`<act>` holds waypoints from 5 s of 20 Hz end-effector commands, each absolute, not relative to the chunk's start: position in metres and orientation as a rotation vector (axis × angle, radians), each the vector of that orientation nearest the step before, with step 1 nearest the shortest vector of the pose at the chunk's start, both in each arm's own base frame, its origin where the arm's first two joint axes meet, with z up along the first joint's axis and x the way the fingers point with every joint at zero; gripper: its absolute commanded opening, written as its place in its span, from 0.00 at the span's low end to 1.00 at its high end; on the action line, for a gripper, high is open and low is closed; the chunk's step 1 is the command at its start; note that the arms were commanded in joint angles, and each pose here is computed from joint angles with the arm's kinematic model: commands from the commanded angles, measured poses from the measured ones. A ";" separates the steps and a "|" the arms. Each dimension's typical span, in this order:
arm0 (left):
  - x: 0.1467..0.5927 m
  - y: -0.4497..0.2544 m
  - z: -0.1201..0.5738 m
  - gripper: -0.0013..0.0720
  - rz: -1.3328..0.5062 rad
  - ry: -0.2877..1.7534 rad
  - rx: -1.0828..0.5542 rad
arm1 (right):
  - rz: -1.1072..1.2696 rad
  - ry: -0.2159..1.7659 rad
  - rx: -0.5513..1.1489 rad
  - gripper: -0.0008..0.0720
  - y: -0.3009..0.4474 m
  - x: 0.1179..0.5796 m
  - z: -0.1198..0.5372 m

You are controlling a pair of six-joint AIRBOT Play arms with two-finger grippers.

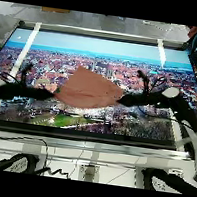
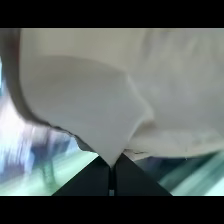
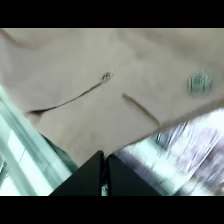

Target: Fold the clothes and pants, and hang the long-sleeved shirts on hangers.

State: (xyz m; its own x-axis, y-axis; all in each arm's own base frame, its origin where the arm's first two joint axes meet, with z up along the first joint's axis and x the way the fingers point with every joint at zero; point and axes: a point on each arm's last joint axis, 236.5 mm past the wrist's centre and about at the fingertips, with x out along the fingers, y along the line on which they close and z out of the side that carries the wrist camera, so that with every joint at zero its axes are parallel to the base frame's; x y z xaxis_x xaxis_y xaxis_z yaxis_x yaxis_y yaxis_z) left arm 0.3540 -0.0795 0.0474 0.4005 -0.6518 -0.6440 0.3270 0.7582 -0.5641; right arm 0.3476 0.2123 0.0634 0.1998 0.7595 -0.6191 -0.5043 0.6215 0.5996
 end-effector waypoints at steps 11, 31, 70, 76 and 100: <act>0.274 -0.109 0.376 0.03 -0.588 0.053 -0.001 | 0.919 0.335 -0.135 0.04 0.228 0.299 0.297; 0.452 -0.174 0.089 0.03 -0.540 0.693 -0.477 | 0.570 0.877 0.047 0.03 0.230 0.434 0.076; 0.361 -0.132 -0.060 1.00 -0.499 1.397 -0.245 | 0.497 1.377 0.717 0.97 0.123 0.412 -0.082; 0.361 -0.132 -0.060 1.00 -0.500 1.398 -0.245 | 0.481 1.338 0.598 0.96 0.157 0.423 -0.103; 0.408 -0.132 -0.007 0.86 -0.594 1.165 -0.064 | 0.639 1.109 0.348 0.04 0.169 0.473 -0.010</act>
State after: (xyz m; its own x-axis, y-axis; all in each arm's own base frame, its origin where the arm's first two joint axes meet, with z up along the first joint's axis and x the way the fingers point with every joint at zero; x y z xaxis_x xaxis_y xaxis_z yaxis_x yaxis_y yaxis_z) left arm 0.3913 -0.1317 -0.0341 0.1996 -0.4673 -0.8613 0.3401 0.8574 -0.3863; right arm 0.4483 0.1923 -0.0491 0.2043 0.6756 -0.7084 -0.2809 0.7337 0.6187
